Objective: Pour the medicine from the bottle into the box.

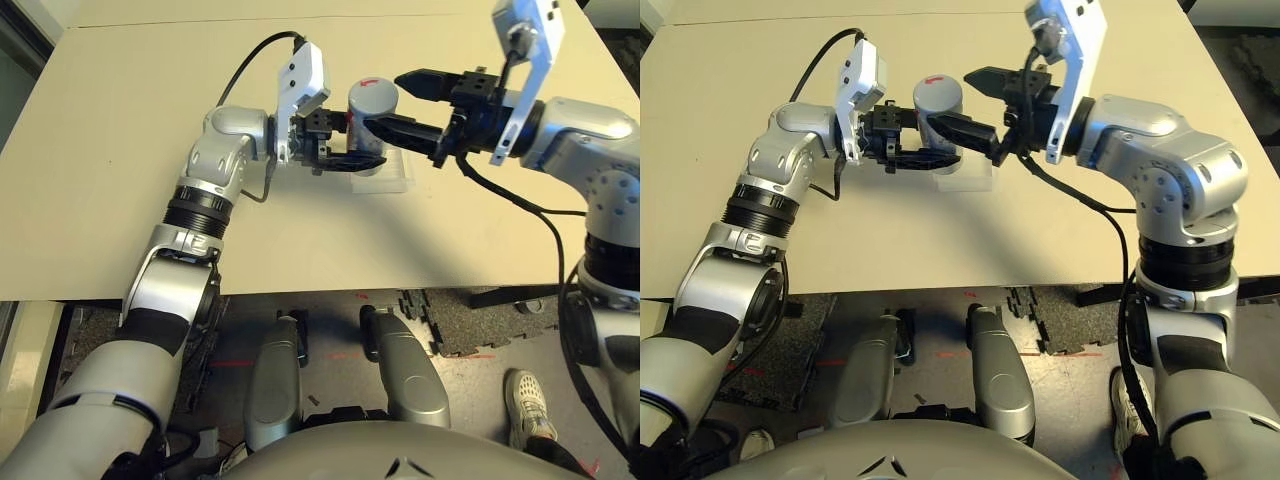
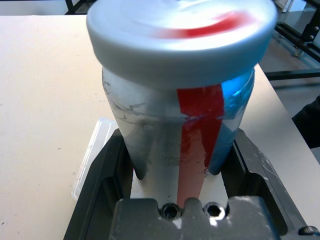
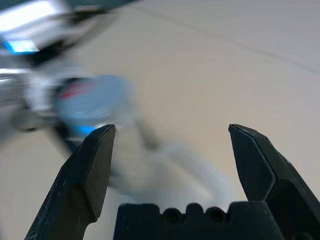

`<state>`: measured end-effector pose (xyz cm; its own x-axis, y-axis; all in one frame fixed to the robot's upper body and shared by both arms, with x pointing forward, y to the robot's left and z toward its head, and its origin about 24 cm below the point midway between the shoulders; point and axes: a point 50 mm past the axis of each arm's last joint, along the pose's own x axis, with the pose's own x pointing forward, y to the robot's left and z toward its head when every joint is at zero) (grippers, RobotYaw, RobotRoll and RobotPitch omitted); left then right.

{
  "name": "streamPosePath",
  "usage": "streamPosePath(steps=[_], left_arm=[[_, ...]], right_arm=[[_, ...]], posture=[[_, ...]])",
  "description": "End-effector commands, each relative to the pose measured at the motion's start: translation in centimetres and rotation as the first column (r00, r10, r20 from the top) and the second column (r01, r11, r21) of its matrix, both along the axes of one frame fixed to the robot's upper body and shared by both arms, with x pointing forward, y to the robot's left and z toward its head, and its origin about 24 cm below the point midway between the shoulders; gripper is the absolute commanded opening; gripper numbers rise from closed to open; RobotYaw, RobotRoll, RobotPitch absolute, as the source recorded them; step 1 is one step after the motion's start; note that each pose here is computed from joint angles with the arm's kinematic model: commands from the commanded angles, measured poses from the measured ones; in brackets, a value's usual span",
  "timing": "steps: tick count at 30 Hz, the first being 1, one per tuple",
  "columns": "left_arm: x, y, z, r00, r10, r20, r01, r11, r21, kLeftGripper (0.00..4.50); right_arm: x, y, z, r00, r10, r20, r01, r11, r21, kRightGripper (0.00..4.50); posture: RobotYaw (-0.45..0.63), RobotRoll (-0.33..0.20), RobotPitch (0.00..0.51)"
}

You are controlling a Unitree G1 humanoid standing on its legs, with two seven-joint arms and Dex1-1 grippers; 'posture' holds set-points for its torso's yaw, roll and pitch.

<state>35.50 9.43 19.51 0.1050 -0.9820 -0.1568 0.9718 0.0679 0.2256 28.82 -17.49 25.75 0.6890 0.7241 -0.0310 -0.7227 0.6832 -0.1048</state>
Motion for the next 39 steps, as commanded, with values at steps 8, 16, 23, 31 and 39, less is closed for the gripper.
streamPosePath(steps=[8,16,23,31,39], left_arm=[[0.1,0.0,-0.1,1.0,-0.011,0.01,0.011,1.0,0.016,2.67],[0.2,-0.2,-0.2,1.0,-0.017,0.009,0.017,1.0,0.019,2.67],[0.1,-0.4,-0.3,1.0,-0.027,0.005,0.027,0.999,0.024,2.67],[-0.1,-0.4,-0.2,0.999,-0.031,0.011,0.031,0.999,0.021,2.67],[-0.2,-0.4,-0.3,0.999,-0.034,0.011,0.034,0.999,0.021,2.67]], right_arm=[[-1.9,0.0,-0.4,0.996,0.082,-0.047,-0.083,0.996,-0.025,4.5],[-1.7,3.1,0.7,0.981,0.193,-0.003,-0.193,0.981,-0.002,4.5],[-0.9,5.2,0.6,0.963,0.269,0.019,-0.268,0.962,-0.051,4.5],[0.1,6.4,0.3,0.955,0.294,0.04,-0.288,0.952,-0.1,4.5],[1.0,6.8,0.5,0.964,0.252,0.084,-0.243,0.965,-0.097,4.5]], posture=[[-0.18,0.0,0.222],[-0.18,0.0,0.222],[-0.17,0.0,0.221],[-0.15,0.0,0.214],[-0.15,0.0,0.208]])
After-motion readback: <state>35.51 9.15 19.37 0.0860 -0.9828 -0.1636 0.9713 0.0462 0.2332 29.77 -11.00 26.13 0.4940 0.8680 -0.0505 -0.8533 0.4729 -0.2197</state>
